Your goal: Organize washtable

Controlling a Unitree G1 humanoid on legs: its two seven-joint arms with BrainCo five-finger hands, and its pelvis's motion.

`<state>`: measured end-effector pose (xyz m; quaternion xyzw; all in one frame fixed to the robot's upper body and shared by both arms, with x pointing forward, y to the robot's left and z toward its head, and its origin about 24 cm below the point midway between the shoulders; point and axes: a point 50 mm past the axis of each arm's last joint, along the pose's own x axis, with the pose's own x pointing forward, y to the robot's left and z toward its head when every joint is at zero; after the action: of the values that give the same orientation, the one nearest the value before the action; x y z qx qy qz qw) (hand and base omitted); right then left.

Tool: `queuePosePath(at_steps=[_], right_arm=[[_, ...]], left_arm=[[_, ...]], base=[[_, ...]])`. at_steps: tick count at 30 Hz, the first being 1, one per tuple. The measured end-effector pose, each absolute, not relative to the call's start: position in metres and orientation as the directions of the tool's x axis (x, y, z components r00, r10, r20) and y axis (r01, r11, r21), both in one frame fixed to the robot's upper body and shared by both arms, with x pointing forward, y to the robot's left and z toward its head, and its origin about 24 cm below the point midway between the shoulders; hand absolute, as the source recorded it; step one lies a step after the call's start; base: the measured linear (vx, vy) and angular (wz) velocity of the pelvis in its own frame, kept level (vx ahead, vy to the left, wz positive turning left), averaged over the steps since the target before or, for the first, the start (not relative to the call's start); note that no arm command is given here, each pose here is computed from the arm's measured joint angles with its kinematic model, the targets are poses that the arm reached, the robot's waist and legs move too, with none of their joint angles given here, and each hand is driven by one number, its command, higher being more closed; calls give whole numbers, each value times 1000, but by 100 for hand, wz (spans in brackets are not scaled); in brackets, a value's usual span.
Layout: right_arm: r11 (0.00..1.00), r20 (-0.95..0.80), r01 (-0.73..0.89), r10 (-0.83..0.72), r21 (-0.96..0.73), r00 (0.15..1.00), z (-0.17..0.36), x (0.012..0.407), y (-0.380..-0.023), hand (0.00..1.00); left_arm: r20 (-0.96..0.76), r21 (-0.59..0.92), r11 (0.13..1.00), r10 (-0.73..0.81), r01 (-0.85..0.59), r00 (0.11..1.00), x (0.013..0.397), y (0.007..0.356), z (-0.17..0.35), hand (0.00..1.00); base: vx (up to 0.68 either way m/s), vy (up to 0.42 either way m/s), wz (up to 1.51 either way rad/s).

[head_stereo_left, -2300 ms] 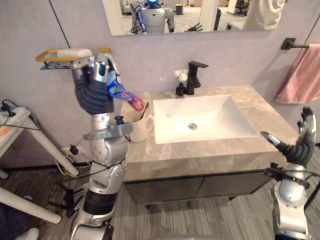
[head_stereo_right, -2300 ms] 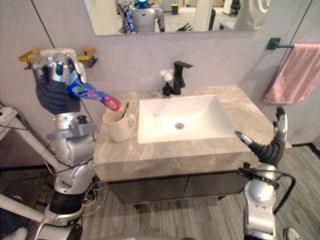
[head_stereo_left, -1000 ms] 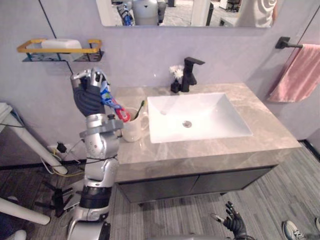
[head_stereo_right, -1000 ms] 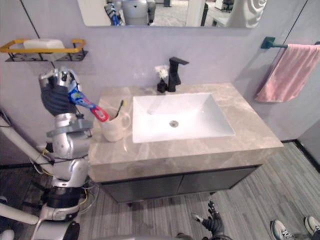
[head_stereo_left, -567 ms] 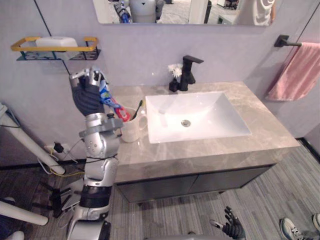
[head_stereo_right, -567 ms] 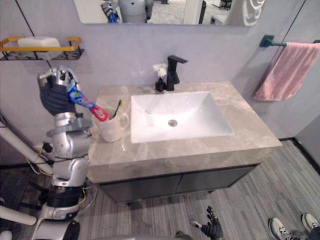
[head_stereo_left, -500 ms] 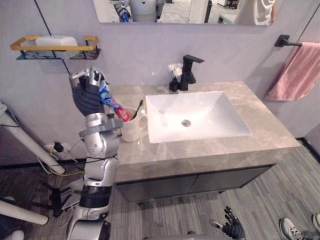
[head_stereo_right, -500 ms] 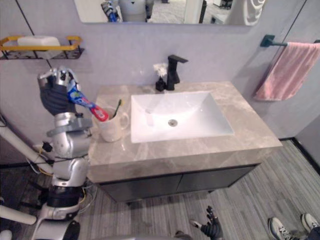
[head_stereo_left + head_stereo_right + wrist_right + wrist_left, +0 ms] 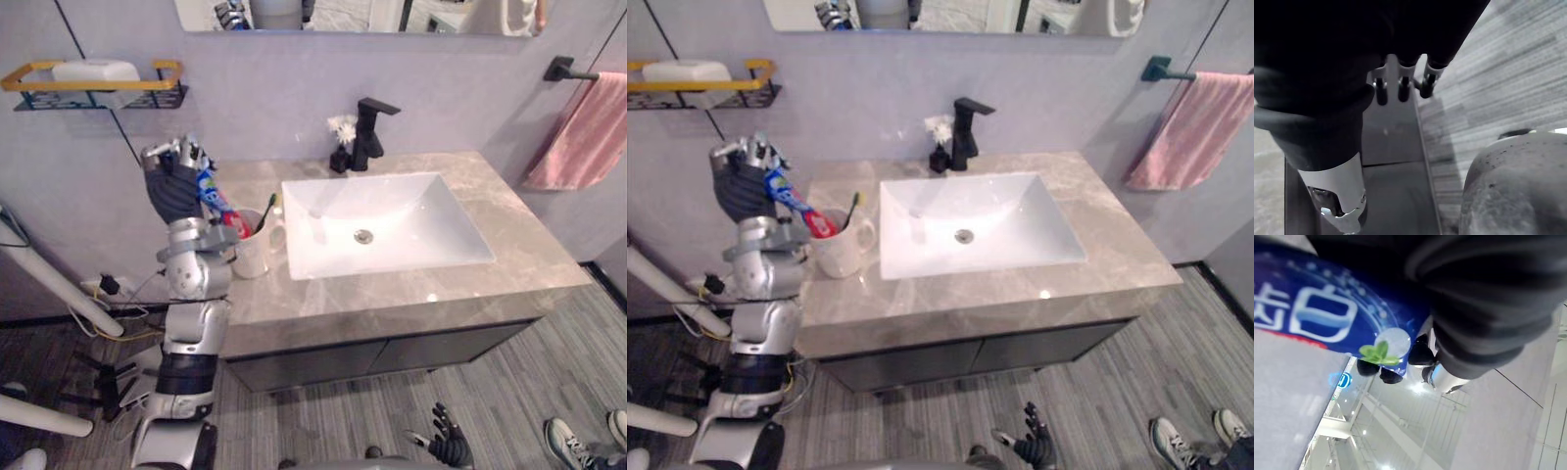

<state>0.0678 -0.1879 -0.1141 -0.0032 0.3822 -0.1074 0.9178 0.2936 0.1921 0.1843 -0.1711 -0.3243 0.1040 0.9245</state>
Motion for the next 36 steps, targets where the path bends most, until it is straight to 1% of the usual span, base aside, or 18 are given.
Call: queuePosePath(at_steps=[6,36], right_arm=[[977,-699,195,-200,-88,686,-114,68,-188,0],[979,-700,184,-188,-83,689,-114,69,-185,0]], left_arm=[[567,-385,920,300,-75,767,301,190,190,0],[567,-394,916,307,-75,764,302,189,192,0]], base=[[0,0,0],[-1,0,1]])
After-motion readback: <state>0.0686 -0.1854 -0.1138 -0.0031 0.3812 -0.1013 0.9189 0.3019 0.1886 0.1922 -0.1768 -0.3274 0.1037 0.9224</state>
